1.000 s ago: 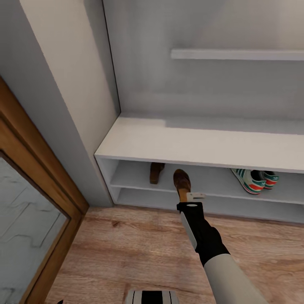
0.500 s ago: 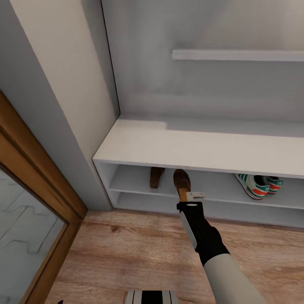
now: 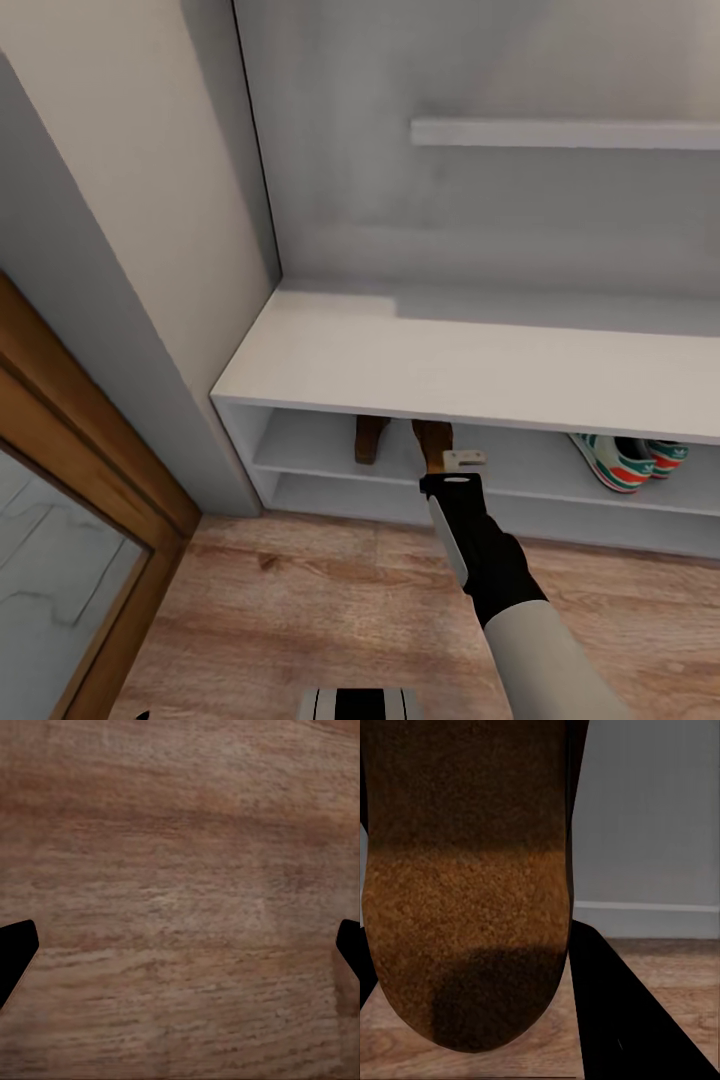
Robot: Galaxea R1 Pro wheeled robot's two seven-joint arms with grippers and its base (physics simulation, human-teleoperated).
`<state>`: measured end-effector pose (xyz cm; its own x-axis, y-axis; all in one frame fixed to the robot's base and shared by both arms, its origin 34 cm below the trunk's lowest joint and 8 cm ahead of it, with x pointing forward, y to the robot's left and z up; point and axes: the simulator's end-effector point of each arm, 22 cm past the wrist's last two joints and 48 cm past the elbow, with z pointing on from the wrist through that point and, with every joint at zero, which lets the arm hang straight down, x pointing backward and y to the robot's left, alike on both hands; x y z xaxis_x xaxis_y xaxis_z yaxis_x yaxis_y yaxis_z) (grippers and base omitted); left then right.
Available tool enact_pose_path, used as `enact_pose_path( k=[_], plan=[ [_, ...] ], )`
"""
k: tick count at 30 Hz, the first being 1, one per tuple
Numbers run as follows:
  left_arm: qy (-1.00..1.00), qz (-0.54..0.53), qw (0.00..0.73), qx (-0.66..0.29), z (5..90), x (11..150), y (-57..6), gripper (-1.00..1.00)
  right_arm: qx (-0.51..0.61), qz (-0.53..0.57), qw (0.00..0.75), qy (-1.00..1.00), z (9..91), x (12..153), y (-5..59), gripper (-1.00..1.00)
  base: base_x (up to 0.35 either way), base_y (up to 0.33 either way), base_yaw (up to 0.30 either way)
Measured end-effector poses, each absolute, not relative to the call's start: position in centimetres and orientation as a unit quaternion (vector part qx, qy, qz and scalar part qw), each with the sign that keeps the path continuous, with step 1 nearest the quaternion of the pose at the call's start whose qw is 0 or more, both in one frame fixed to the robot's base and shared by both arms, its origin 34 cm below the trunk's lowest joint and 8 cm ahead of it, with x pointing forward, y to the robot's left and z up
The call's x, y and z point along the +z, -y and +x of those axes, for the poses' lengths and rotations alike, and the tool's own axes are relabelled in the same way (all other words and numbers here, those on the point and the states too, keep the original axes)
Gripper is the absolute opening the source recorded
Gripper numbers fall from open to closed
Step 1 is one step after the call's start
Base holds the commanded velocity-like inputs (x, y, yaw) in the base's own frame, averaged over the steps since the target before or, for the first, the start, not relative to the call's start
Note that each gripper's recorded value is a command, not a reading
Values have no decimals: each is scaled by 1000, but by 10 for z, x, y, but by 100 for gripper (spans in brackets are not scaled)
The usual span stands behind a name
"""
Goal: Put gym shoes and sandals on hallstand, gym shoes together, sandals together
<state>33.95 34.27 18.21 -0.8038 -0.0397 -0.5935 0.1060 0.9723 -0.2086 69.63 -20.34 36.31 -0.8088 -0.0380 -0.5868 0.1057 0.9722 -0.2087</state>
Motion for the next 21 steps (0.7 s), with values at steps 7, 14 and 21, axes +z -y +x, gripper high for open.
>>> enact_pose_path(
  k=[7, 14, 21],
  plan=[
    [-942, 18, 313, -116, 340, 182, -343, 100, -117, 16, 303, -945, 695, 363, 204, -100, 24, 0, 0],
    [-942, 18, 313, -116, 340, 182, -343, 100, -117, 16, 302, -946, 694, 362, 204, -100, 2, 0, 0],
    [-942, 18, 313, -117, 340, 182, -343, 100, -117, 15, 300, -947, 693, 360, 203, -100, 0, 0, 0]
  ],
)
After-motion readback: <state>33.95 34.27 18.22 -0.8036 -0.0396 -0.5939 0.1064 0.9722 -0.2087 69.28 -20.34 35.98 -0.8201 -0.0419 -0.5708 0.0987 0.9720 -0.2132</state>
